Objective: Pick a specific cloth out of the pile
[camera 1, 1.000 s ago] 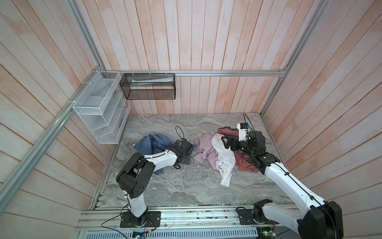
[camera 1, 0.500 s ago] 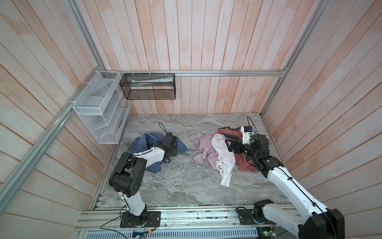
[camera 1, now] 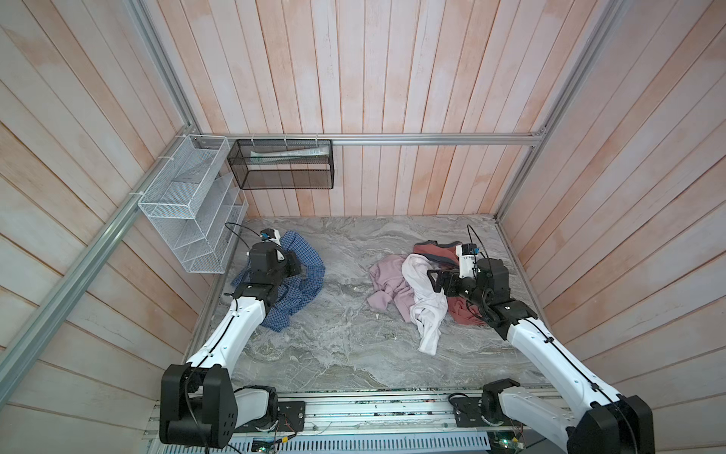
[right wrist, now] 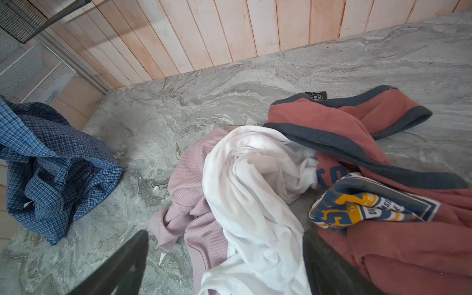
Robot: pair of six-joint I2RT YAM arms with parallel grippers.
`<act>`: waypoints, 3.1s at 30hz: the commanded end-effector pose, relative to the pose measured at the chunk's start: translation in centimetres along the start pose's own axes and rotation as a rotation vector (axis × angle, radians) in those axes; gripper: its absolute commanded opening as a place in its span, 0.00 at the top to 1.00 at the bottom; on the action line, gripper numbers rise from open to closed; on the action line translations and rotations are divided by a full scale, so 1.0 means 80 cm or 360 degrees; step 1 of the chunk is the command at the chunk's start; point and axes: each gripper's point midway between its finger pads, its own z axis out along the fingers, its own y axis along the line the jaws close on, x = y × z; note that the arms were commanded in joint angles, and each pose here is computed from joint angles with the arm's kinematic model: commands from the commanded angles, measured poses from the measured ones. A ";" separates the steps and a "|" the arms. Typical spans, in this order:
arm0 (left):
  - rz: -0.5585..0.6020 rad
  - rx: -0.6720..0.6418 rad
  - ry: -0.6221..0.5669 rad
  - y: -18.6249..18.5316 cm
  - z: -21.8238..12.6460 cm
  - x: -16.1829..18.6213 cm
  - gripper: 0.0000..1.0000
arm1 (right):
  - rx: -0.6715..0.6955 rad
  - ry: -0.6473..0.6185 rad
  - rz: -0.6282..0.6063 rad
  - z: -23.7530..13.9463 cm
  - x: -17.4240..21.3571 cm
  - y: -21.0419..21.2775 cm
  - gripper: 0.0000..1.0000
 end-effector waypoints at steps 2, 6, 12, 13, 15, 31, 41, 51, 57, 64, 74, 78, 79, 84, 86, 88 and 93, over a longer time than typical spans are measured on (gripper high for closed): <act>-0.0341 -0.0117 0.0171 0.069 0.007 0.054 1.00 | -0.0019 0.0013 0.0025 -0.001 0.006 0.000 0.06; -0.0466 -0.0247 0.0196 0.113 0.008 0.083 1.00 | -0.0018 0.0021 0.0035 -0.001 0.010 0.000 0.06; -0.0395 -0.0416 0.0444 0.148 0.015 0.155 0.92 | -0.0009 0.0047 0.0054 0.002 0.022 -0.006 0.06; -0.0411 -0.0472 0.0484 0.157 0.015 0.166 0.84 | -0.0007 0.0053 0.0054 0.002 0.024 -0.006 0.06; -0.0412 -0.0484 0.0543 0.160 0.017 0.172 0.69 | 0.0003 0.0065 0.0047 0.003 0.026 -0.008 0.06; -0.0238 -0.0398 0.0089 0.083 -0.068 0.038 0.00 | 0.0297 -0.0169 -0.0213 -0.032 -0.037 -0.066 0.02; 0.0008 -0.0259 -0.0062 -0.004 -0.098 -0.003 0.00 | 0.0326 -0.0222 -0.0174 -0.040 -0.045 -0.087 0.02; 0.0555 0.0025 -0.0311 -0.079 -0.051 -0.039 0.00 | 0.0410 -0.0556 -0.0311 -0.050 -0.037 -0.104 0.02; 0.0645 0.0041 -0.0403 -0.028 -0.007 -0.006 0.00 | 0.0558 -0.0740 -0.0366 -0.048 -0.018 -0.134 0.02; 0.0583 -0.0038 -0.0585 0.032 -0.008 -0.026 0.00 | 0.0673 -0.0784 -0.0398 -0.038 -0.001 -0.163 0.02; 0.0485 -0.0182 -0.0775 0.101 -0.020 -0.026 0.00 | 0.0734 -0.0794 -0.0383 -0.007 0.000 -0.199 0.02; 0.0492 -0.0213 -0.0790 0.113 -0.023 -0.031 0.00 | 0.0709 -0.0844 -0.0395 0.002 0.008 -0.202 0.02; 0.0493 -0.0222 -0.0787 0.114 -0.024 -0.030 0.00 | 0.0707 -0.0851 -0.0398 0.001 0.008 -0.201 0.02; 0.0449 -0.0151 -0.0790 0.089 -0.032 -0.012 0.00 | 0.0709 -0.0712 -0.0383 0.018 0.009 -0.208 0.02; 0.0456 -0.0116 -0.0751 0.081 -0.027 -0.008 0.00 | 0.0710 -0.0723 -0.0374 0.017 0.009 -0.209 0.02; 0.0516 -0.0115 -0.0695 0.071 -0.017 0.006 0.00 | 0.0705 -0.0713 -0.0377 0.018 0.010 -0.208 0.02; 0.0472 -0.0206 -0.0736 0.092 -0.002 0.036 0.00 | 0.0710 -0.0715 -0.0374 0.017 0.010 -0.209 0.02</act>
